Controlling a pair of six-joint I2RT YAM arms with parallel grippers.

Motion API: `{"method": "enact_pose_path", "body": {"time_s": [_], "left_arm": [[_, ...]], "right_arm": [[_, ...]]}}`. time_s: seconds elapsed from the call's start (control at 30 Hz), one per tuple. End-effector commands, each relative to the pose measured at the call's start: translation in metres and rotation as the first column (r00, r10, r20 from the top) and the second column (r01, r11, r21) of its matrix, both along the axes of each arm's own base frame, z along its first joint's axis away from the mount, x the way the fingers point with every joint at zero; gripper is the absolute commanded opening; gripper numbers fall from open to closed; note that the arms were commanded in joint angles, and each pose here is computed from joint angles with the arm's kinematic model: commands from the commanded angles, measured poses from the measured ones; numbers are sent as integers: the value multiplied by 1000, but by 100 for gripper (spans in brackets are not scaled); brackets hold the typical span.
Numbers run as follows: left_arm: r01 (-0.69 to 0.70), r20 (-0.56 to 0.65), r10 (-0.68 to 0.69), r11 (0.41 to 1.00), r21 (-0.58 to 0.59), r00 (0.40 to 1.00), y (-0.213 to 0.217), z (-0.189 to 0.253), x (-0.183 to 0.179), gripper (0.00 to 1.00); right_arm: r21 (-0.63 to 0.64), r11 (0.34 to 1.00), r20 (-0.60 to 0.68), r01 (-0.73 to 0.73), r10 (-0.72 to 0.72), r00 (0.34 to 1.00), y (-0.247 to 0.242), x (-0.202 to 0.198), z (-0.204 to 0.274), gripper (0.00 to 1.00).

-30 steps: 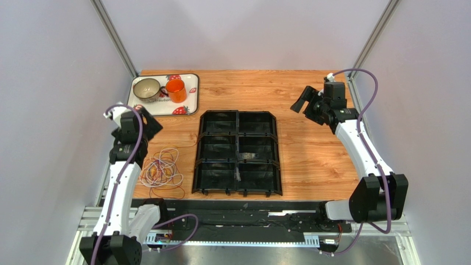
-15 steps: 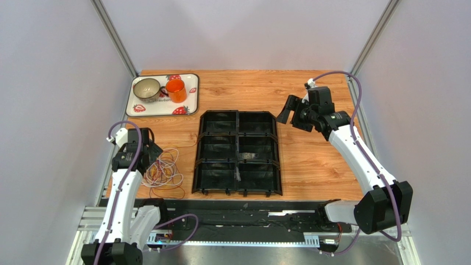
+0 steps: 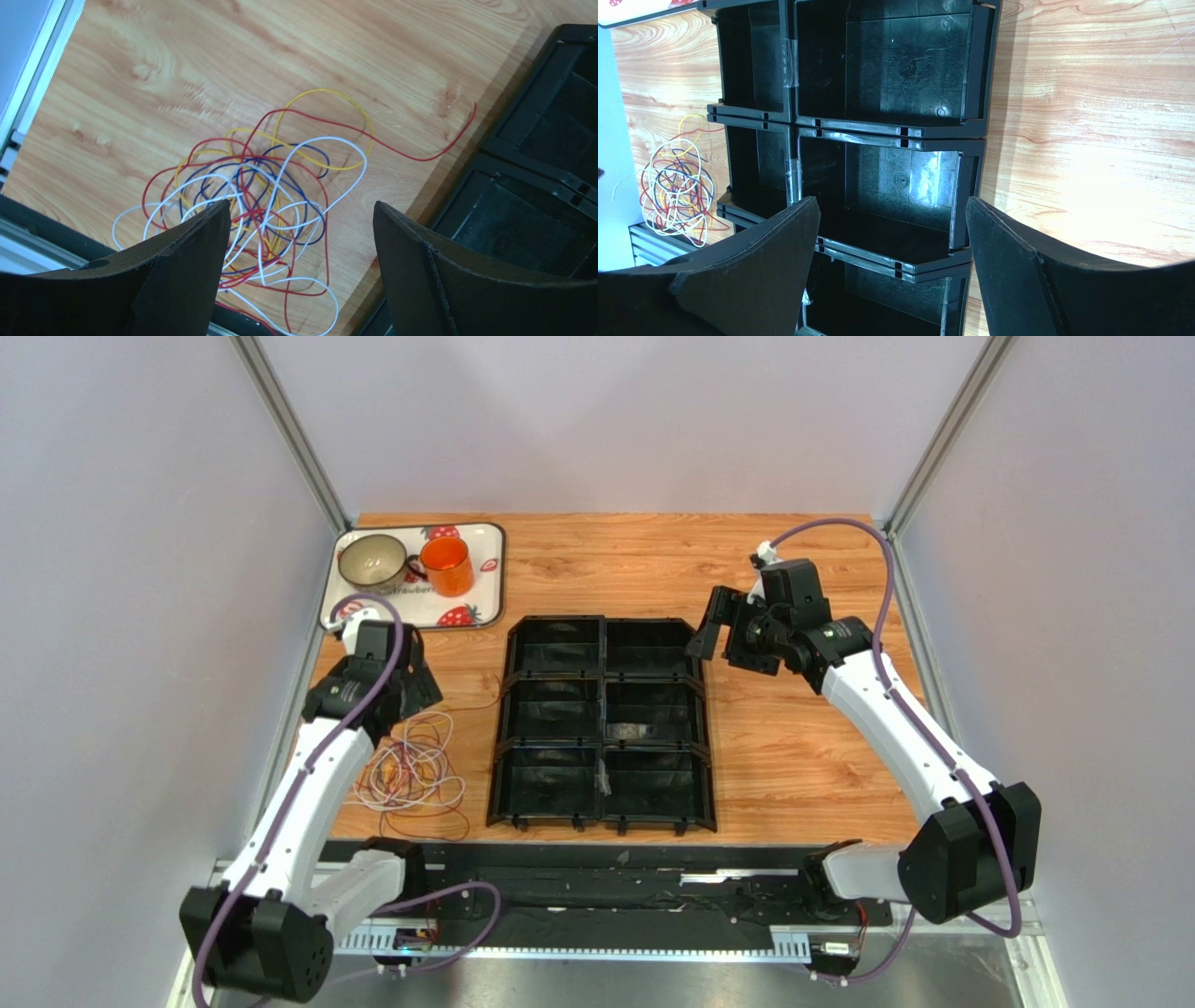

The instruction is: Untangle the cables

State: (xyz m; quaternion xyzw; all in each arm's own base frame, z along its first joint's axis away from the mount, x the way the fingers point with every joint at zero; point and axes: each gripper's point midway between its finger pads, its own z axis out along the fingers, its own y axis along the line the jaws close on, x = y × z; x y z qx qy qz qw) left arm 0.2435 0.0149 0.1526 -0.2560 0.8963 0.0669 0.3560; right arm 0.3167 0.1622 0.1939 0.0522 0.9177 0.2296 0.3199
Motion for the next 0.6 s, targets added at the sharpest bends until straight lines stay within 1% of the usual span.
{"method": "enact_pose_path", "body": {"time_s": [0.0,0.03,0.1,0.23,0.4,0.5,0.57], "left_arm": [[44,-57,-39,995,89,998,5,2,17,81],[46,-96,-37,995,93,995,4,-7,18,81],[32,-118,-21,995,95,993,5,-14,19,81],[35,-127,-24,996,87,992,2,-26,28,72],[-7,-189,23,996,85,982,3,-49,25,67],[-22,-210,37,997,74,977,2,-60,21,67],[-38,-225,52,997,66,973,2,-67,17,69]], "right_arm": [[-12,1000,20,-22,23,1000,3,2,5,80],[-16,1000,17,-22,23,1000,3,2,4,80],[-21,999,12,-28,28,1000,4,0,3,80],[-31,999,15,-29,29,999,2,-3,1,80],[-39,999,5,-38,38,999,4,-6,-2,80],[-50,998,4,-39,40,999,4,-7,-3,80],[-55,998,6,-41,42,999,4,-8,-3,80]]}}
